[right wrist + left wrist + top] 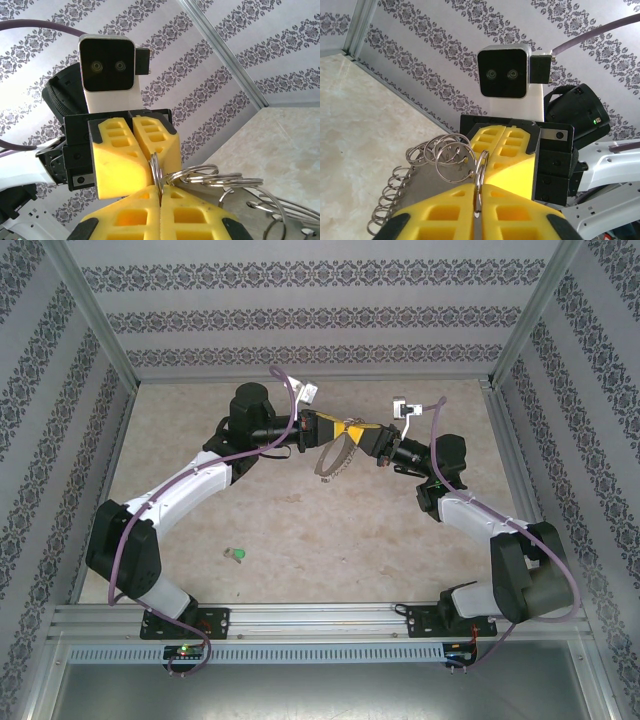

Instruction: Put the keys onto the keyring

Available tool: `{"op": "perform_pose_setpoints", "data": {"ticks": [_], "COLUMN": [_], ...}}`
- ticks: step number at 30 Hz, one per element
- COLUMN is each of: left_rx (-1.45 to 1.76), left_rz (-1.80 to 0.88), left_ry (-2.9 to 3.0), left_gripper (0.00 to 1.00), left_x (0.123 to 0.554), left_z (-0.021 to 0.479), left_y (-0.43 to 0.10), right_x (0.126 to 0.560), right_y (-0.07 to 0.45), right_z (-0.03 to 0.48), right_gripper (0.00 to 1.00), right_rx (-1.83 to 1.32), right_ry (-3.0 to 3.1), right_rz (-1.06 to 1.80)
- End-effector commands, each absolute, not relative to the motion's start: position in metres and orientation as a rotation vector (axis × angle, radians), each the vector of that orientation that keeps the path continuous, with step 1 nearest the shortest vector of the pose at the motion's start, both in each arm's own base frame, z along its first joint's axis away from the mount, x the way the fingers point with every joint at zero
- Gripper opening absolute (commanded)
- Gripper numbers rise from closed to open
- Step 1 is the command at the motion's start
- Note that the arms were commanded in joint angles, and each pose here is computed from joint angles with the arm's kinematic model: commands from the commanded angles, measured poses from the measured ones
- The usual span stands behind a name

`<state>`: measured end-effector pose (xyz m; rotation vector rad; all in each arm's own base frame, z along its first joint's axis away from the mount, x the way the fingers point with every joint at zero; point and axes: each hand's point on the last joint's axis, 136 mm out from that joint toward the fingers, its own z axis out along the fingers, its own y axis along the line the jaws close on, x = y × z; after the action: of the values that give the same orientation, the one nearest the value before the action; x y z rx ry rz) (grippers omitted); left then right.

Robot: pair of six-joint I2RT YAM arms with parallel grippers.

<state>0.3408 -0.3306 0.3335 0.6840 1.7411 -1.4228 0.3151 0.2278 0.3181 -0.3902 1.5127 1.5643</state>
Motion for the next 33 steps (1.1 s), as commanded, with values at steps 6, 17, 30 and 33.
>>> {"op": "perform_pose_setpoints", "data": {"ticks": [6,17,30,33], "left_rx": [0.723,0.731,0.823,0.850], "left_rz": [-1.439,-1.401,-1.382,-1.377], "left_ry": [1.665,1.667,1.650,1.646], "left_gripper": [0.00,0.00,0.00,0.00], "left_x": [0.336,0.336,0.324,0.321], "left_z": [0.344,0.340,0.340,0.341], "left_y": [-0.344,-0.342,-0.342,-0.341], "right_x": [0.313,0.326,0.317,0.315], "right_y": [0.229,0.197,0.205,0.208], "right_z": [0.338,0.340,0.335,0.332], "right_gripper": [0.00,0.55,0.46,0.45], "right_rx": [-0.463,-0.326,-0.388,-0.403], "right_ry": [1.427,1.434,1.454,1.463], "right_rz": [1.539,1.496,1.529,1.540]}}
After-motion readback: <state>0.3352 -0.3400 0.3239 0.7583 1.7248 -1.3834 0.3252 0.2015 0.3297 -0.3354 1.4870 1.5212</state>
